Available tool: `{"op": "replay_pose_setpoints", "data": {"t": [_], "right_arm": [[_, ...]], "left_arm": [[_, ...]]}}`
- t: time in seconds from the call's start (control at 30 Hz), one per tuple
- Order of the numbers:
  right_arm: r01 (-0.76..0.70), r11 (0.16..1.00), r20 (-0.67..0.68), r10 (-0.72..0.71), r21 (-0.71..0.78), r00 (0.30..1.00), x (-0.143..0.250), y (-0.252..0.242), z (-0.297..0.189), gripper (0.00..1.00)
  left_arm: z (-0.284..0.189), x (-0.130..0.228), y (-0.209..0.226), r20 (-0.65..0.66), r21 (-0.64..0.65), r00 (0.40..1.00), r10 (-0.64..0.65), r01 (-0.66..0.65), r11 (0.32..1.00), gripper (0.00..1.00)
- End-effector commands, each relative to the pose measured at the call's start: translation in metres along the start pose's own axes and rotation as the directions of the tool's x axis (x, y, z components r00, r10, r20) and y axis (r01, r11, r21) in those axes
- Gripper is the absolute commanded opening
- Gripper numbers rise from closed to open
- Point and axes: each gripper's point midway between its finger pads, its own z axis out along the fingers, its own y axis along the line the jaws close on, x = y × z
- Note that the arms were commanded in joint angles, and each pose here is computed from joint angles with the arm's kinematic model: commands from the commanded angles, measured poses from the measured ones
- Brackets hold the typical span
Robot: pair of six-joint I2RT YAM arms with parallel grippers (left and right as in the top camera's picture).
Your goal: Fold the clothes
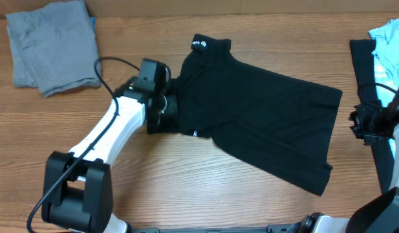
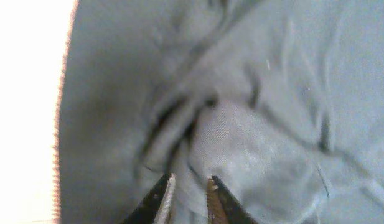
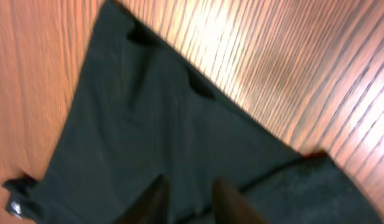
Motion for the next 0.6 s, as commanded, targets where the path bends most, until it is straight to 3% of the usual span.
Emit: {"op": "replay_pose_setpoints", "data": {"t": [0.0, 0.1, 0.13, 0.23, 0.4, 0.57], "right_arm": [[0.086, 0.996, -0.029, -0.086, -0.002, 0.996, 0.014, 0.01, -0.002, 0.36], [0.143, 0.989, -0.098, -0.138, 0.043, 0.985, 0.042, 0.006, 0.003, 0.4], [0.165, 0.984, -0.122, -0.156, 0.063, 0.98, 0.052, 0.004, 0.005, 0.39], [0.229, 0.969, -0.182, -0.208, 0.098, 0.961, 0.079, -0.002, 0.016, 0.32], [0.262, 0.952, -0.253, -0.218, 0.157, 0.943, 0.12, -0.019, 0.041, 0.26], [0.244, 0.951, -0.273, -0.188, 0.189, 0.944, 0.134, -0.038, 0.061, 0.26]], "left_arm": [[-0.017, -0.025, 0.028, 0.085, -0.122, 0.996, -0.016, 0.027, 0.992, 0.29], [-0.019, -0.027, 0.03, 0.071, -0.101, 0.997, -0.009, 0.016, 0.995, 0.28], [-0.019, -0.024, 0.028, 0.057, -0.083, 0.998, -0.007, 0.012, 0.997, 0.23], [-0.012, -0.009, 0.013, -0.018, -0.006, 0.999, 0.039, -0.039, 0.999, 0.12], [0.007, 0.017, 0.002, -0.126, 0.019, 0.989, 0.074, -0.073, 0.997, 0.04], [0.03, 0.037, -0.007, -0.214, 0.069, 0.971, 0.105, -0.092, 0.993, 0.04]]}}
